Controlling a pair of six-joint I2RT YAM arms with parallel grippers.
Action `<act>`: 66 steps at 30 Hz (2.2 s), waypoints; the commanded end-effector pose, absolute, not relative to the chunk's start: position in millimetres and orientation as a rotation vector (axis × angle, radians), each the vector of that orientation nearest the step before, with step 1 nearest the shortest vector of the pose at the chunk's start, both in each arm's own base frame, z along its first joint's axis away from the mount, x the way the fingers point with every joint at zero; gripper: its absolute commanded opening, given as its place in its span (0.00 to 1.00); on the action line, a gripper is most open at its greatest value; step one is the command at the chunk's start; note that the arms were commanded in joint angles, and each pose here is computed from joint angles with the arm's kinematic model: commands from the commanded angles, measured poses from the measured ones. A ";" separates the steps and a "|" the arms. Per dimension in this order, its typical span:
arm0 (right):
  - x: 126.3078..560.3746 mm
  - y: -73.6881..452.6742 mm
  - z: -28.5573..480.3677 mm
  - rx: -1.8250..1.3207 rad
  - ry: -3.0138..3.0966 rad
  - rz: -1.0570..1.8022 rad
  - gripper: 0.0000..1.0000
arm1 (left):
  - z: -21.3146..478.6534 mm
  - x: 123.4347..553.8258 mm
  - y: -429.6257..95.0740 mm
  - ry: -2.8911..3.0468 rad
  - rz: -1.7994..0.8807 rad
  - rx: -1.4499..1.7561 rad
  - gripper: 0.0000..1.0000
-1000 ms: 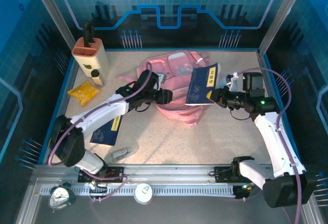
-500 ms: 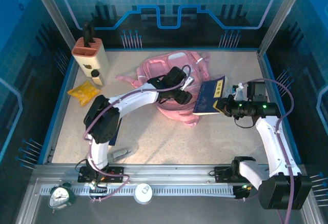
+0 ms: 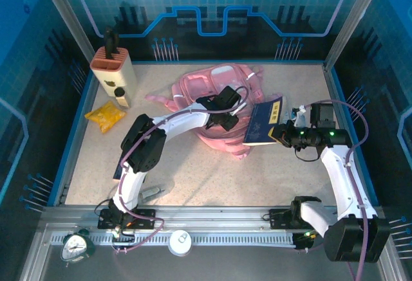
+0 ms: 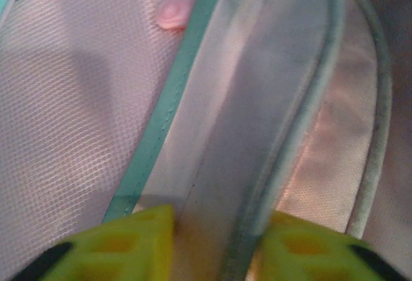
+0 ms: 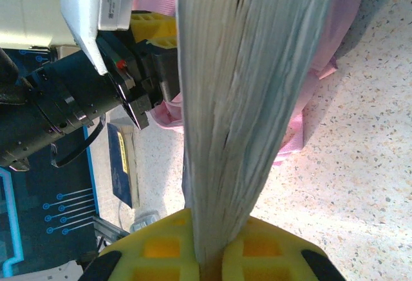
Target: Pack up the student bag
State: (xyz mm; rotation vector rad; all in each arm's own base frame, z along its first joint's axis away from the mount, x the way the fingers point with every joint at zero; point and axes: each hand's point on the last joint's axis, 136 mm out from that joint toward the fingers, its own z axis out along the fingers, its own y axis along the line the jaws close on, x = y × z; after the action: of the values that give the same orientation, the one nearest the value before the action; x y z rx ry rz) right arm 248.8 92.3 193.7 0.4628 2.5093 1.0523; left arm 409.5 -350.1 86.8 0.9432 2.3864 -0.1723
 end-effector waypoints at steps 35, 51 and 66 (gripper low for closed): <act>245.3 89.4 189.1 0.500 2.439 0.912 0.01 | 330.9 462.9 -310.3 2.045 -0.155 0.668 0.00; 347.5 194.1 172.4 0.072 2.408 1.155 0.05 | 340.6 459.0 -322.2 2.007 -0.254 0.678 0.00; 373.1 179.1 114.6 0.026 2.554 0.827 0.50 | 321.7 462.2 -316.9 2.058 -0.259 0.641 0.00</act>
State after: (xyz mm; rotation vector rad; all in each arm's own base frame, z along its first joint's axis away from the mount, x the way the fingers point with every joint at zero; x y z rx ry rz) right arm 372.1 187.7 89.9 0.0804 2.6060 0.9383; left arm 456.4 -311.6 269.9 0.7166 2.2068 -0.1738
